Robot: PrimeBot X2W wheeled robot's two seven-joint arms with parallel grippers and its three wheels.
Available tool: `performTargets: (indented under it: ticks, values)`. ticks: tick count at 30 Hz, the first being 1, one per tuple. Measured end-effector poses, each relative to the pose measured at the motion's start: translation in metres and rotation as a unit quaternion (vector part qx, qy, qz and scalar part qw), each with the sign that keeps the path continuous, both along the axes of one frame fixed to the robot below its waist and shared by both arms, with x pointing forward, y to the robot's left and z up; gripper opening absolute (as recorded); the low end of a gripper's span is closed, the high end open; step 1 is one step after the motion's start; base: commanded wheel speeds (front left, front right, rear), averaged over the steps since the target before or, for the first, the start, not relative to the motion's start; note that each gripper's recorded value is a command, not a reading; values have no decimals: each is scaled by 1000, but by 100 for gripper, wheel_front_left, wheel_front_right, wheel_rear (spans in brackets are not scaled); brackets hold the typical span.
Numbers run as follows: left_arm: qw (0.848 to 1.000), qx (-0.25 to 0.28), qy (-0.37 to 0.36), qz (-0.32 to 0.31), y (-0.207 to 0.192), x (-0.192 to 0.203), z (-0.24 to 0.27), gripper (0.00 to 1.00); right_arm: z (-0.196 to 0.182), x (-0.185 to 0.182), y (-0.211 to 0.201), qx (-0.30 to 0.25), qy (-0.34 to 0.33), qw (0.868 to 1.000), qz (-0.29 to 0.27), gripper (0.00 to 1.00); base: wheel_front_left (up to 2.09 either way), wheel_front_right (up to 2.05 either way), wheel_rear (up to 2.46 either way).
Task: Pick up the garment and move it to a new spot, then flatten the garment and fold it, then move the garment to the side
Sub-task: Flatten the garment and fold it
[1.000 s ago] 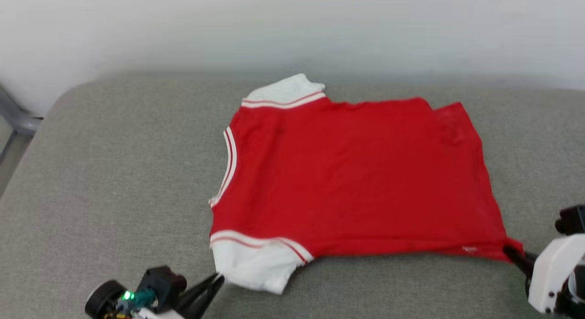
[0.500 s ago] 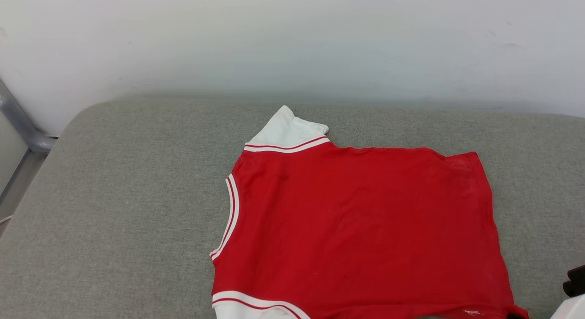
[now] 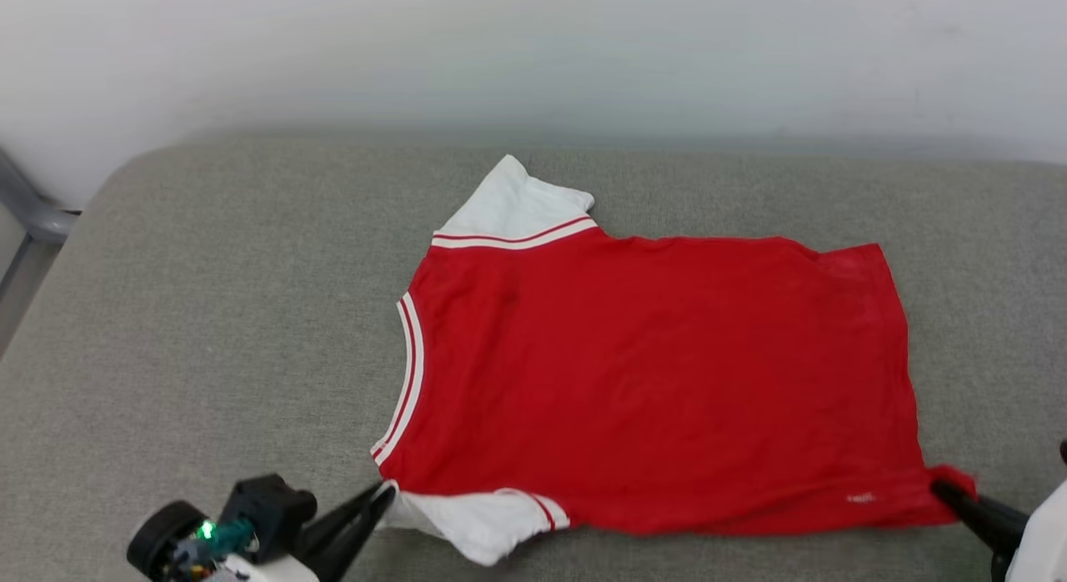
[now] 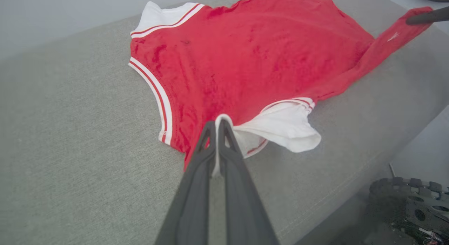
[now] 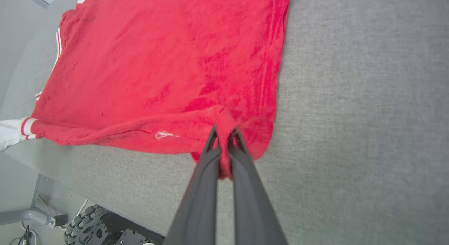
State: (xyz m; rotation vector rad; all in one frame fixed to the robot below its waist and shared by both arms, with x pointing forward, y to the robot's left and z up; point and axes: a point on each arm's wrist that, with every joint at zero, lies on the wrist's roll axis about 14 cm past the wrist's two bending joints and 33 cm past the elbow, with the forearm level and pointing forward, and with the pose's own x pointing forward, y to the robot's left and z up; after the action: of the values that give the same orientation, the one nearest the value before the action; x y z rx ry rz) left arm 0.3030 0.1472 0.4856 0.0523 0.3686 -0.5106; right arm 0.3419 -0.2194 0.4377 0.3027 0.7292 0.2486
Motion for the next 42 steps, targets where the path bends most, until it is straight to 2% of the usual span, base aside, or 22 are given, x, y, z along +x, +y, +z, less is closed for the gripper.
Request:
performTargets:
  ticks: [4, 5, 14, 22, 30, 31, 32, 33, 38, 42]
  values:
    - [1000, -2, -17, 7, 3, 25, 6, 0, 6, 17, 0, 2, -13, 1000, -4, 0, 0, 0, 0]
    - [1000, -2, -23, 14, 8, 45, 6, 0, 6, 30, -2, -4, -18, 1000, -7, 0, 0, 0, 0]
    - [1000, 15, -5, 16, 18, 88, -18, 0, -16, 56, -5, -27, 6, 1000, -11, 0, 0, 0, 0]
    - [1000, 21, 14, 19, 21, 114, -43, 0, -38, 60, -6, -35, 36, 999, -17, 0, 0, 0, 0]
    - [998, 38, 44, 8, 22, 125, -68, 0, -45, 69, -8, -52, 37, 998, -18, 0, 0, 0, 0]
    - [998, 37, 50, 11, 22, 125, -71, 0, -46, 70, -10, -61, 37, 997, -18, 40, 0, 0, 0]
    - [998, 41, 53, 12, 24, 125, -74, 85, -48, 70, -10, -65, 41, 997, -15, 100, 0, 0, 0]
    - [997, 46, 52, 16, 26, 126, -75, 100, -48, 70, -9, -67, 40, 997, -12, 100, 0, 0, 0]
    - [997, 45, 38, 40, 34, 130, -72, 100, -40, 73, -3, -64, 17, 998, -11, 100, 0, 0, 0]
    - [997, 16, 25, 77, 39, 128, -64, 100, -26, 75, -1, -65, -12, 998, -12, 100, 0, 0, 0]
